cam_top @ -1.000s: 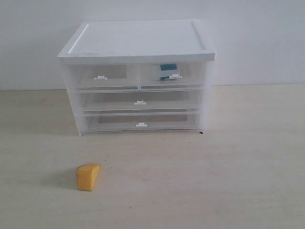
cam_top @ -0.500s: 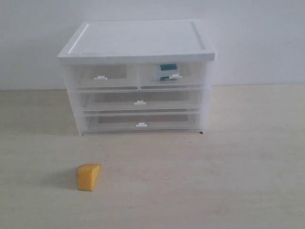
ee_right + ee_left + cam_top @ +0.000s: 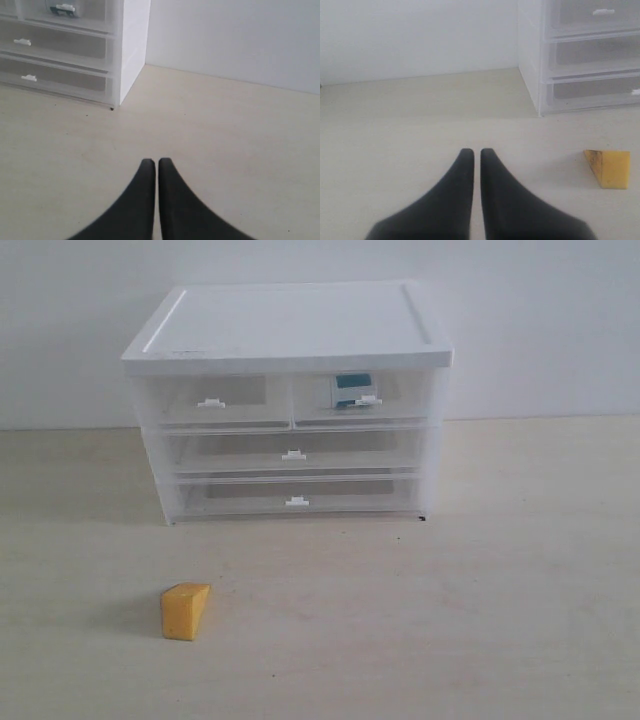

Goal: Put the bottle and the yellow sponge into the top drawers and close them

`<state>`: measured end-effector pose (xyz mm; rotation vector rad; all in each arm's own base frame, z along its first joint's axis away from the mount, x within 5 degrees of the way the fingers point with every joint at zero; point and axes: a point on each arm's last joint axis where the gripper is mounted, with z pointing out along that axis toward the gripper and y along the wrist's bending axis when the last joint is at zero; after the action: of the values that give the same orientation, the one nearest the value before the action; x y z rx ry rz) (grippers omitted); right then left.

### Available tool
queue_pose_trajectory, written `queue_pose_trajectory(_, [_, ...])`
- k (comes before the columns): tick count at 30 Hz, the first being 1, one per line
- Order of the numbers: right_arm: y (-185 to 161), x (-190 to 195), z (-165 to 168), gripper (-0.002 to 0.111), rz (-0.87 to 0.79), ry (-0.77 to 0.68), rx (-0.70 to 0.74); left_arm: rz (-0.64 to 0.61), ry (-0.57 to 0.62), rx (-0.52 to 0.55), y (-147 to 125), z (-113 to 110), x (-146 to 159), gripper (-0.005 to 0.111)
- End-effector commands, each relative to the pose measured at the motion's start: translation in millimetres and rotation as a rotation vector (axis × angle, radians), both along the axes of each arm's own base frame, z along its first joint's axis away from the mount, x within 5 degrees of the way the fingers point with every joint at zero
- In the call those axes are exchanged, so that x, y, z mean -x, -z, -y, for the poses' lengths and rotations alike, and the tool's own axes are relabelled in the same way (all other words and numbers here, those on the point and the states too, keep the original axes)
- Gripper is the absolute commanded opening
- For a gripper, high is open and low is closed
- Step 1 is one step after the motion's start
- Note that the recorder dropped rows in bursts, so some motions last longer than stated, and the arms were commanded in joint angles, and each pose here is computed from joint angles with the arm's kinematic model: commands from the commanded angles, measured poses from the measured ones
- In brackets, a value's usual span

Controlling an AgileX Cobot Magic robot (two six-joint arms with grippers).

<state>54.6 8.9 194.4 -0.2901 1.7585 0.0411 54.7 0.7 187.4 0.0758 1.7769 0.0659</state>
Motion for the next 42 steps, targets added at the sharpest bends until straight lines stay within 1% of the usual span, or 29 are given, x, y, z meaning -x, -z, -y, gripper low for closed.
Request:
queue_pose_trajectory(1, [8,1,0,0.0,0.007,0.0,-0.007,-0.002,-0.003,0.012,1,0,0,0.004])
queue_pose_trajectory(9, [9,1,-1,0.0,-0.018,-0.002,-0.052,-0.002,-0.003,0.012,1,0,0,0.004])
queue_pose_trajectory(35, [10,2,-1,0.0,-0.034,-0.002,-0.048,-0.002,-0.003,0.012,1,0,0,0.004])
queue_pose_trajectory(36, [10,2,-1,0.0,-0.034,-0.002,-0.048,0.001,-0.001,-0.002,1,0,0,0.004])
queue_pose_trajectory(37, [10,2,-1,0.0,-0.034,-0.002,-0.048,0.009,0.003,-0.031,0,0,0,0.004])
queue_pose_trajectory(38, [10,2,-1,0.0,-0.034,-0.002,-0.048,0.02,0.004,-0.023,-1,0,0,0.004])
queue_pose_trajectory(39, [10,2,-1,0.0,-0.034,-0.002,-0.048,0.043,0.006,0.03,-3,1,-1,0.004])
queue_pose_trajectory(40, [10,2,-1,0.0,-0.034,-0.002,-0.048,0.096,0.009,0.057,-8,2,-1,0.004])
queue_pose_trajectory(42, [10,2,-1,0.0,-0.034,-0.002,-0.048,0.254,0.005,0.119,-22,1,-2,0.004])
